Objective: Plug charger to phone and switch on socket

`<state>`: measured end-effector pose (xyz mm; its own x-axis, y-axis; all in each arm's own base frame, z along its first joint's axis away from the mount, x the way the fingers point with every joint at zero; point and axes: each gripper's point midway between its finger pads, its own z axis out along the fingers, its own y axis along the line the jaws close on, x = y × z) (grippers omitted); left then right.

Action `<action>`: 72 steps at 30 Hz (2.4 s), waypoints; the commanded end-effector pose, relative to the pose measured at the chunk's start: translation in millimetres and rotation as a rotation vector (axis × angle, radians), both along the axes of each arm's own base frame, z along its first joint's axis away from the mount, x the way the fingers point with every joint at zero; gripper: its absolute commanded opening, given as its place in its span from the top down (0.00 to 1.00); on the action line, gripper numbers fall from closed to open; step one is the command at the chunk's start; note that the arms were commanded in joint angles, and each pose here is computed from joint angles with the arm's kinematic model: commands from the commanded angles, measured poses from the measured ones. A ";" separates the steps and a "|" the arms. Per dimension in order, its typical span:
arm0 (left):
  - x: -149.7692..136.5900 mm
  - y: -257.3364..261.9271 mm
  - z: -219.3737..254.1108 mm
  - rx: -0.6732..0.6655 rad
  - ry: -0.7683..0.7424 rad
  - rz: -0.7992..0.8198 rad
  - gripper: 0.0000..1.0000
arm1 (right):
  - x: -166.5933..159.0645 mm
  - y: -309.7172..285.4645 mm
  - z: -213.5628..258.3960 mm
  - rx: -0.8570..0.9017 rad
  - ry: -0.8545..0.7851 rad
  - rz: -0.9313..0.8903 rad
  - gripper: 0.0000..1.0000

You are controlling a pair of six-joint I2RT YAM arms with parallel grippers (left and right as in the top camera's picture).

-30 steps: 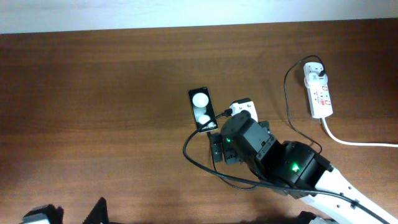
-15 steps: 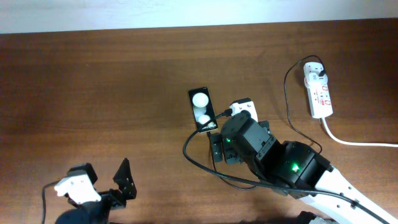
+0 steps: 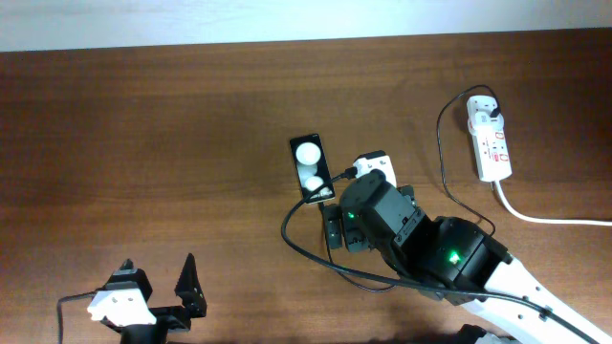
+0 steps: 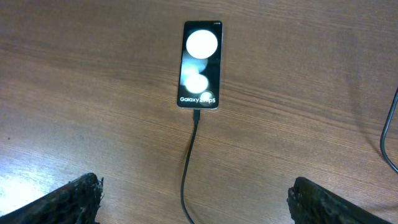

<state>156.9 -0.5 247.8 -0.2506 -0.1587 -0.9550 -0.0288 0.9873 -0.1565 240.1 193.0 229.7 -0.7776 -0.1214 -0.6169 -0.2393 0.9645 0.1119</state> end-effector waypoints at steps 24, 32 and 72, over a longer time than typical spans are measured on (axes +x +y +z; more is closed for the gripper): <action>58.0 -11.1 -83.5 0.061 0.024 -0.028 0.01 | 4.3 -1.4 6.2 0.000 -0.020 -0.013 0.01; 72.6 -38.4 -97.0 0.188 -0.060 -0.206 0.01 | 4.2 -1.4 6.1 0.000 -0.019 -0.012 0.01; 85.7 -39.8 -91.7 0.213 -0.195 -0.193 0.01 | 4.3 -1.4 6.1 0.000 -0.019 -0.013 0.01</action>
<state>241.1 -48.5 159.3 -0.0459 0.1385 -0.9893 0.2223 0.9669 0.1251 240.1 193.0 229.7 -0.7774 -0.1221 -0.6170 -0.2399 0.9644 0.1114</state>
